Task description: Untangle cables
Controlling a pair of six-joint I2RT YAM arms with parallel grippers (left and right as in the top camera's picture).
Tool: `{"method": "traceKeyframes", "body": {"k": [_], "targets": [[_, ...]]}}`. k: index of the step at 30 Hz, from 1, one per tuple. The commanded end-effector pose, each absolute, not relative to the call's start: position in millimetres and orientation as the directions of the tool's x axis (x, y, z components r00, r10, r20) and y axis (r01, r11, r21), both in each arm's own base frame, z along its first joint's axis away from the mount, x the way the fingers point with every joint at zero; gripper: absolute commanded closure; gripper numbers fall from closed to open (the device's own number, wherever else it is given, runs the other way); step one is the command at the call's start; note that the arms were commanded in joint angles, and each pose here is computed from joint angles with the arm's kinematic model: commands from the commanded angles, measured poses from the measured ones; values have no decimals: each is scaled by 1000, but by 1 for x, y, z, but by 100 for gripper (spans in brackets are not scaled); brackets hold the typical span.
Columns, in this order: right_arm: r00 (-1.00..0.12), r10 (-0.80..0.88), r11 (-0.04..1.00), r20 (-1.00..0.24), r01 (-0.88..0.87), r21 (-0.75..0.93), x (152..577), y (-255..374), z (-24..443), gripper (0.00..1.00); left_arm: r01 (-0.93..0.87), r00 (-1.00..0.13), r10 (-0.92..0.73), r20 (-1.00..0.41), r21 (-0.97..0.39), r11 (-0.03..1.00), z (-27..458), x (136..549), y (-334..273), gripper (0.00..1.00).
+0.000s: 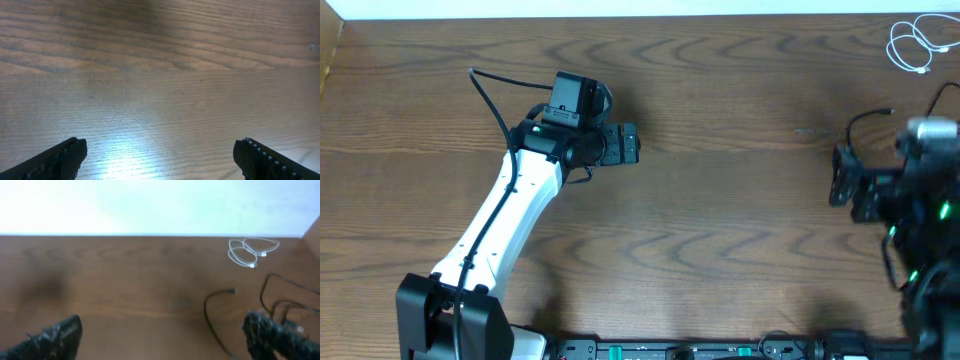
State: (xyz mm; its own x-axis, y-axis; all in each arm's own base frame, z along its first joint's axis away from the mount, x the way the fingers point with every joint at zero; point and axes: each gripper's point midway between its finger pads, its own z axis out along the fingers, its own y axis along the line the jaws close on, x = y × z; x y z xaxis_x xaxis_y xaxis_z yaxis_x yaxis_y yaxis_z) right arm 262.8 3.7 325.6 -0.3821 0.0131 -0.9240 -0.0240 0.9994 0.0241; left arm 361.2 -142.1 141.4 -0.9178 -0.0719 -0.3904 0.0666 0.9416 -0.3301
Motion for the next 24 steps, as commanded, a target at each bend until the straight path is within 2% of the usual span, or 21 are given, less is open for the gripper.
{"method": "traceKeyframes", "body": {"k": [1,8,13,20,24], "targets": [[-298,3,1000,-955,-18,9,249,0,300,1,73,-915,-65,-397,-321,944,143,364,-141,1],[-62,-6,999,-998,-49,-3,233,6,275,1,73,-915,-65,-398,-321,944,143,364,-141,1],[38,-8,996,-999,-85,-12,234,14,256,1,73,-915,-65,-397,-321,944,143,364,-141,1],[104,-5,992,-995,-126,-18,238,24,223,1,73,-915,-65,-397,-321,944,143,364,-141,1],[97,10,993,-995,-119,-2,243,23,205,1,73,-915,-65,-397,-322,944,143,364,-141,1]]}}
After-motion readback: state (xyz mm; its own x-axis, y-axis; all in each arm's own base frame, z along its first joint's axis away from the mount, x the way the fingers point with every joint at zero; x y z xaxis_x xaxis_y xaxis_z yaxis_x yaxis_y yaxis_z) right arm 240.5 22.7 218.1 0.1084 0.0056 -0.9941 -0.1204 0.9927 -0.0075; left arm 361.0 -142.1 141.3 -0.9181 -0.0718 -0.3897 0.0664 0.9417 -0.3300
